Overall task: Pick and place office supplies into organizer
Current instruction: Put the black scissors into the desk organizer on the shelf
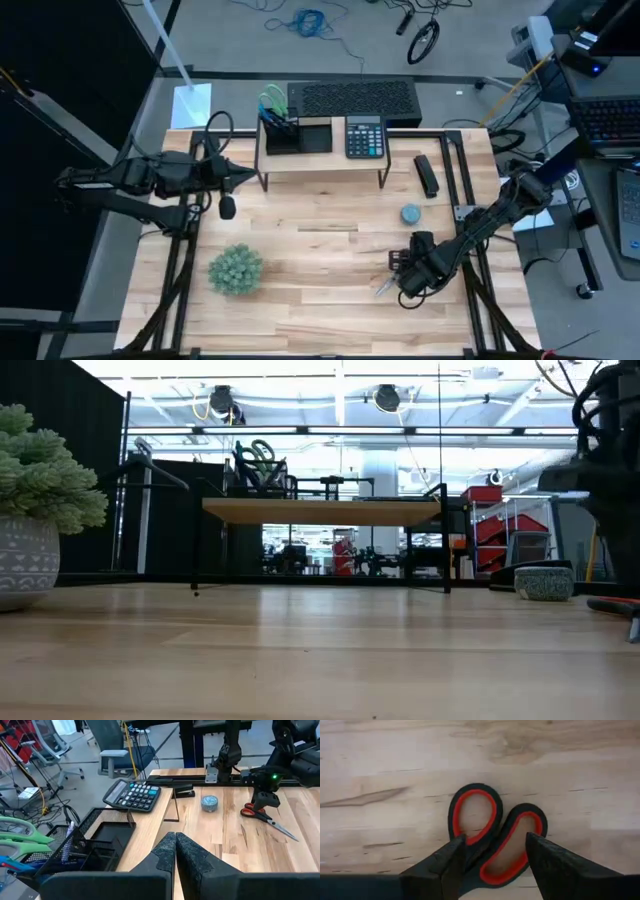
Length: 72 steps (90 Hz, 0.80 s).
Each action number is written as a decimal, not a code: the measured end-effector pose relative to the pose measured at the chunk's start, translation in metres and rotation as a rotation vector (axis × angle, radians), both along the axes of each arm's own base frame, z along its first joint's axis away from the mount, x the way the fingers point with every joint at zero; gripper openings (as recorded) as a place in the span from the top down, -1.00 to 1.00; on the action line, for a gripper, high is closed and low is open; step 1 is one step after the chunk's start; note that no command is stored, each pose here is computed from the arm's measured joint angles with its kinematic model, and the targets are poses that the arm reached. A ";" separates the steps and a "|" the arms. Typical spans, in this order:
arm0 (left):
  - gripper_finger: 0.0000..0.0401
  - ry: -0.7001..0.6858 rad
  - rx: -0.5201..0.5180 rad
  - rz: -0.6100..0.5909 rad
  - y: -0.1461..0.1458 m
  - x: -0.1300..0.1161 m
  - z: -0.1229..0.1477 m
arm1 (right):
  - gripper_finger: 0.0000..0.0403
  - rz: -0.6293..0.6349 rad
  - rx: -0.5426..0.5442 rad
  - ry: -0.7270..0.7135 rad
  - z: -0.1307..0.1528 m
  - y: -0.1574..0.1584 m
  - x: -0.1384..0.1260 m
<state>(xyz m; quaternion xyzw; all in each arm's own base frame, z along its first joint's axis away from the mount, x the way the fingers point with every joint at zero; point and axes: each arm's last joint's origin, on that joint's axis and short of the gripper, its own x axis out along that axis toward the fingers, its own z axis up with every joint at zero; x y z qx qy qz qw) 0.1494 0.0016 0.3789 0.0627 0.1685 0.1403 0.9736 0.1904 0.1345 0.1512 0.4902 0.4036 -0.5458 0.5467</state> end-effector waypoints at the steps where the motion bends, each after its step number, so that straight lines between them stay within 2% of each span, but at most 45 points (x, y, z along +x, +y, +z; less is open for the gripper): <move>1: 1.00 0.000 0.000 0.000 0.000 0.000 0.000 | 0.12 0.000 0.003 -0.005 -0.001 0.000 0.000; 14: 1.00 0.002 0.000 0.000 0.000 0.000 0.000 | 0.16 -0.001 0.032 -0.060 -0.008 0.002 0.003; 37: 1.00 0.015 0.004 -0.001 0.000 0.002 -0.003 | 0.21 -0.021 -0.029 -0.032 -0.017 -0.002 0.006; 54: 1.00 0.023 0.003 -0.001 0.000 0.003 -0.004 | 0.22 -0.007 -0.029 -0.050 -0.011 -0.002 0.007; 72: 1.00 0.022 0.003 -0.001 0.000 0.003 -0.004 | 0.22 -0.020 -0.038 -0.010 -0.007 -0.004 0.003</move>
